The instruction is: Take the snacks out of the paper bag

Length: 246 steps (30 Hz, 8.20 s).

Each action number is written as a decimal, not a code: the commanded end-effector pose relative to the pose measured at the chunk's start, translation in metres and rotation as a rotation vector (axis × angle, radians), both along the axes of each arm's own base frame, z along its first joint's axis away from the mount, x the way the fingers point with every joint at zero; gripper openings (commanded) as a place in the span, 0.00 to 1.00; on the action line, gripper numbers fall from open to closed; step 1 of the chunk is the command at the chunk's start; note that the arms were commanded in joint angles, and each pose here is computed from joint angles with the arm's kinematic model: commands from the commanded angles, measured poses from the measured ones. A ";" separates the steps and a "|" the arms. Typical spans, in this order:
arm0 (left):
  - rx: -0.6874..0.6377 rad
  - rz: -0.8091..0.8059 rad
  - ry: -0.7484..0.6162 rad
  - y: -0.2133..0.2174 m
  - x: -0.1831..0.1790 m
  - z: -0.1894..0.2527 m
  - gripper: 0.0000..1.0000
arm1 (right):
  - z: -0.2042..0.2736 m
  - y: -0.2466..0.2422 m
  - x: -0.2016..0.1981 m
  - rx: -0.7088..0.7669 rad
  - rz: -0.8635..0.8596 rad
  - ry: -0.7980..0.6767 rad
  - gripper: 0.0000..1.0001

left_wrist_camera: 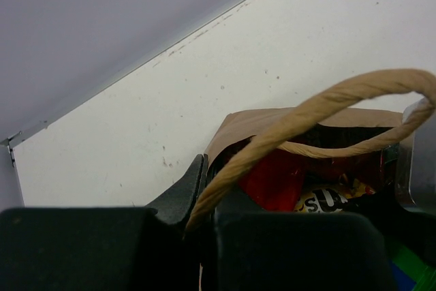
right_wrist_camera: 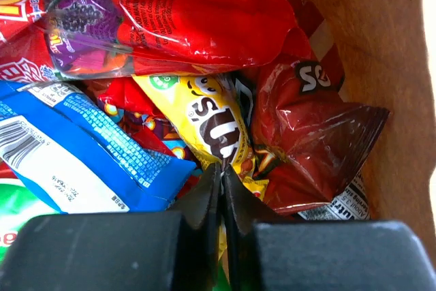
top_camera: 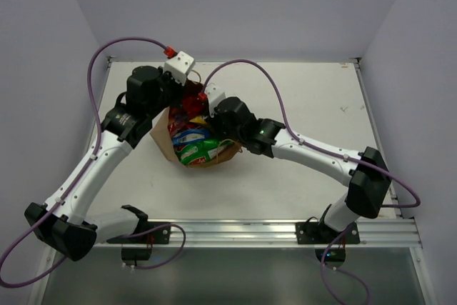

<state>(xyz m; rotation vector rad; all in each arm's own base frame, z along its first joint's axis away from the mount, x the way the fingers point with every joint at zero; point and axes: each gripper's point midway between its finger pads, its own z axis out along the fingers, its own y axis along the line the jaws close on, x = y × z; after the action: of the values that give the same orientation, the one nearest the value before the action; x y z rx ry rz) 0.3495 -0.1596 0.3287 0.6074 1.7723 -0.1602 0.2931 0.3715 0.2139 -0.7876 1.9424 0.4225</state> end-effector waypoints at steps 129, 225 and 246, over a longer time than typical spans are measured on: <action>-0.014 0.173 -0.039 0.026 0.009 0.028 0.00 | 0.191 -0.125 -0.007 0.015 -0.035 -0.494 0.00; 0.033 0.239 -0.089 0.044 0.010 0.034 0.00 | 0.230 -0.084 -0.033 0.263 -0.039 -0.267 0.00; 0.055 0.290 -0.115 0.052 0.016 0.039 0.00 | 0.215 -0.273 0.100 0.316 -0.585 -0.315 0.00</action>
<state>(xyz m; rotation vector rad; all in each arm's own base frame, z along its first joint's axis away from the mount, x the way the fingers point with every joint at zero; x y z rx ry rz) 0.3518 -0.1145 0.3047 0.4914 1.9354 0.0966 0.3613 0.1168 0.4395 -0.1197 1.6651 0.2535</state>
